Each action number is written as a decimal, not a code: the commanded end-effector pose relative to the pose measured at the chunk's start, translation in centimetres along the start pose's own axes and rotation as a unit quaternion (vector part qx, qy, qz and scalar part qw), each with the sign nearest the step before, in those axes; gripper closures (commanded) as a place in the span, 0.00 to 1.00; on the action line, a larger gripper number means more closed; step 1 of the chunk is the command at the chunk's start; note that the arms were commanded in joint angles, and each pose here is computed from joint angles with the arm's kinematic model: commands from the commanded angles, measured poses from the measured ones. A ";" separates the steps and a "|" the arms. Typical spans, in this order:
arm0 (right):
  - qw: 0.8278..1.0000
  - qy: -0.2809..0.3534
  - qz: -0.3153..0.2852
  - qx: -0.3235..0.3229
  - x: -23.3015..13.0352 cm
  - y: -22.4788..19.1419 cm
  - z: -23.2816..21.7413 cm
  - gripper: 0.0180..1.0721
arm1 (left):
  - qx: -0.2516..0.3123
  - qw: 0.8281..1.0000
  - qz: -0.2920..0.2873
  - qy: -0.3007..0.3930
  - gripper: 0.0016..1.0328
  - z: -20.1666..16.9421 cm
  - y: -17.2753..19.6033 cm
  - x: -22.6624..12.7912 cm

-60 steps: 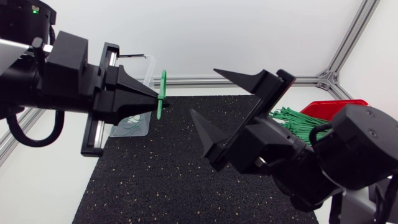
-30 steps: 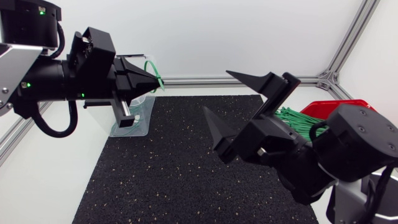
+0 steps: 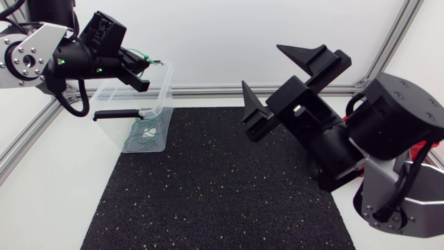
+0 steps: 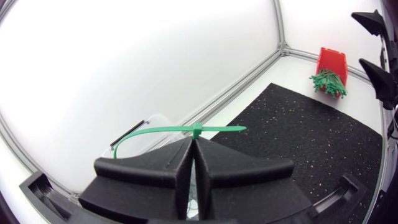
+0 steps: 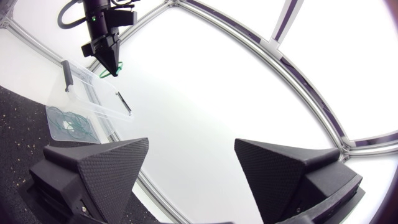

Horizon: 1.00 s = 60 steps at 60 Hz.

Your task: Take a green cable tie from the red box, thread the tail through the head to close it, then place it in the transparent bin on the left.

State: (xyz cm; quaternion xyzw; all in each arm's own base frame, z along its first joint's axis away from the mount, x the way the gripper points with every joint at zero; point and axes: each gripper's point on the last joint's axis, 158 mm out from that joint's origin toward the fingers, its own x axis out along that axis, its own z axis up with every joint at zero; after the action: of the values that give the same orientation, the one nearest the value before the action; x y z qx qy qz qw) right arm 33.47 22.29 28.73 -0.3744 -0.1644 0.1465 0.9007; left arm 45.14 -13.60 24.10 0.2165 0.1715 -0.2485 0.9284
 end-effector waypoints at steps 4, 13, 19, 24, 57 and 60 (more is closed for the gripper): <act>1.000 0.012 -0.012 0.021 0.6 -0.7 -0.5 0.04 | -0.060 0.997 0.040 0.029 0.97 -0.9 3.8 1.5; 0.999 0.022 -0.019 0.028 0.6 -1.1 -1.1 0.04 | -0.100 0.992 0.043 0.070 0.97 -3.1 5.6 3.1; 0.999 0.028 -0.024 0.031 0.6 -1.4 -1.4 0.04 | -0.115 0.989 0.038 0.089 0.89 -3.9 5.6 3.7; 0.999 0.030 -0.028 0.032 0.5 -1.6 -1.5 0.04 | -0.121 0.987 0.031 0.100 0.75 -4.2 5.2 4.0; 0.995 0.056 -0.055 0.054 -0.2 -4.7 -2.7 0.04 | -0.123 0.981 0.091 0.123 0.05 -4.6 7.0 2.2; 0.994 0.061 -0.062 0.061 -0.4 -5.5 -2.9 0.04 | -0.125 0.980 0.098 0.116 0.05 -4.4 7.3 1.5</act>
State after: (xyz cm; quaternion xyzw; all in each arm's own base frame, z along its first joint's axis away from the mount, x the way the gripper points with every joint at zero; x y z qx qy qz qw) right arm 34.97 17.91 28.90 -0.3411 -0.1181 0.0974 0.9275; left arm 49.89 -7.36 20.20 0.1553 0.3027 -0.1239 0.9322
